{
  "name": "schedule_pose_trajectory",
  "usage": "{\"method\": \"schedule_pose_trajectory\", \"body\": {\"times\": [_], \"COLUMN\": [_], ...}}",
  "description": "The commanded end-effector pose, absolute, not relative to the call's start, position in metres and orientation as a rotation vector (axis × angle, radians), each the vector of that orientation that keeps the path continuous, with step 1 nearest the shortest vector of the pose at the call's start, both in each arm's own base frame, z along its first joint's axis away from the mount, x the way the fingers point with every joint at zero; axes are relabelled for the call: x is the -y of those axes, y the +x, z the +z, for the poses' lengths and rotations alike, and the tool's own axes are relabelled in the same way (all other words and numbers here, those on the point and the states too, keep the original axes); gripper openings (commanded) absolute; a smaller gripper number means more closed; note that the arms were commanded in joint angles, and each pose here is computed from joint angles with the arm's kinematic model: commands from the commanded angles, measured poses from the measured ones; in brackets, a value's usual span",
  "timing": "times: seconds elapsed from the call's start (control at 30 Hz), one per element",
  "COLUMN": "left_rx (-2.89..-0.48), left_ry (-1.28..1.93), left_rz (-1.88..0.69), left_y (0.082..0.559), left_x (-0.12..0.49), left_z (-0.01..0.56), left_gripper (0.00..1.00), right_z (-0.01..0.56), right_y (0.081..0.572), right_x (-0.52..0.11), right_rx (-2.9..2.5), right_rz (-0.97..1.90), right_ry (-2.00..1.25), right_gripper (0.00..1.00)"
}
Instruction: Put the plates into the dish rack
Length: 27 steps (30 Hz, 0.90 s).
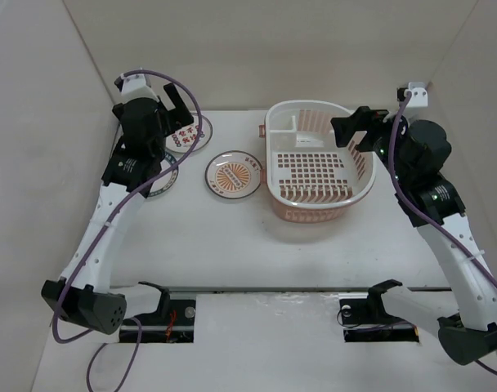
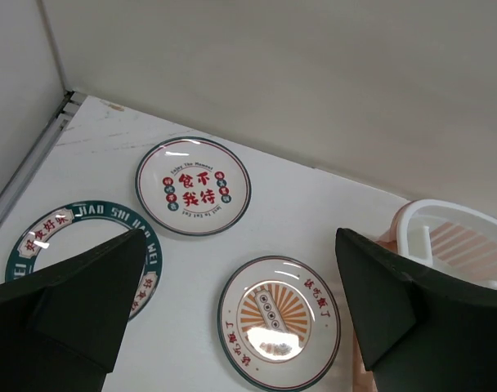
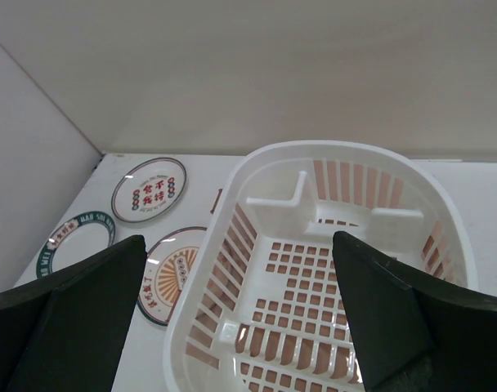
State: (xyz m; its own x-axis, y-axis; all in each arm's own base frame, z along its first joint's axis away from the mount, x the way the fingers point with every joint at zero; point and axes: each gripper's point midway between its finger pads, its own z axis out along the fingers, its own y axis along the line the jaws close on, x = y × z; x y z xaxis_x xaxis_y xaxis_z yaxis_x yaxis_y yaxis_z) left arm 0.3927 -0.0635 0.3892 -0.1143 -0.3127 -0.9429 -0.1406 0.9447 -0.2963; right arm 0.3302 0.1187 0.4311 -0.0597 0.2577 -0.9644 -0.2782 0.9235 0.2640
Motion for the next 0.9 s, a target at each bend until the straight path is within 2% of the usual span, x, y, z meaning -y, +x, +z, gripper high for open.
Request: {"method": "schedule_pose_trajectory", "body": {"times": [0.0,0.2,0.33,0.53,0.63,0.87], "left_rx": [-1.576,-1.606,-1.677,-1.764,-1.835,-1.953], "left_ry": [-0.405,-0.400,-0.504,-0.685,-0.699,-0.728], "left_rz": [-0.183,-0.199,-0.340,-0.727,-0.713,-0.715], "left_y": [0.384,0.385,0.392,0.407,0.412,0.427], "left_x": [0.055,0.069,0.091,0.106,0.110,0.127], "left_z": [0.420,0.401,0.375,0.266,0.220,0.157], "left_gripper": [1.00,1.00,1.00,1.00,1.00,1.00], "right_z": [0.451,0.453,0.454,0.457,0.462,0.469], "right_y": [0.327,0.323,0.315,0.305,0.295,0.283], "right_x": [-0.117,-0.122,-0.133,-0.143,-0.147,-0.159], "right_rx": [-1.494,-1.485,-1.476,-1.458,-1.435,-1.408], "right_rz": [0.463,0.488,0.544,0.589,0.616,0.665], "right_ry": [-0.006,-0.032,-0.094,-0.139,-0.166,-0.214], "right_gripper": [1.00,1.00,1.00,1.00,1.00,1.00]}}
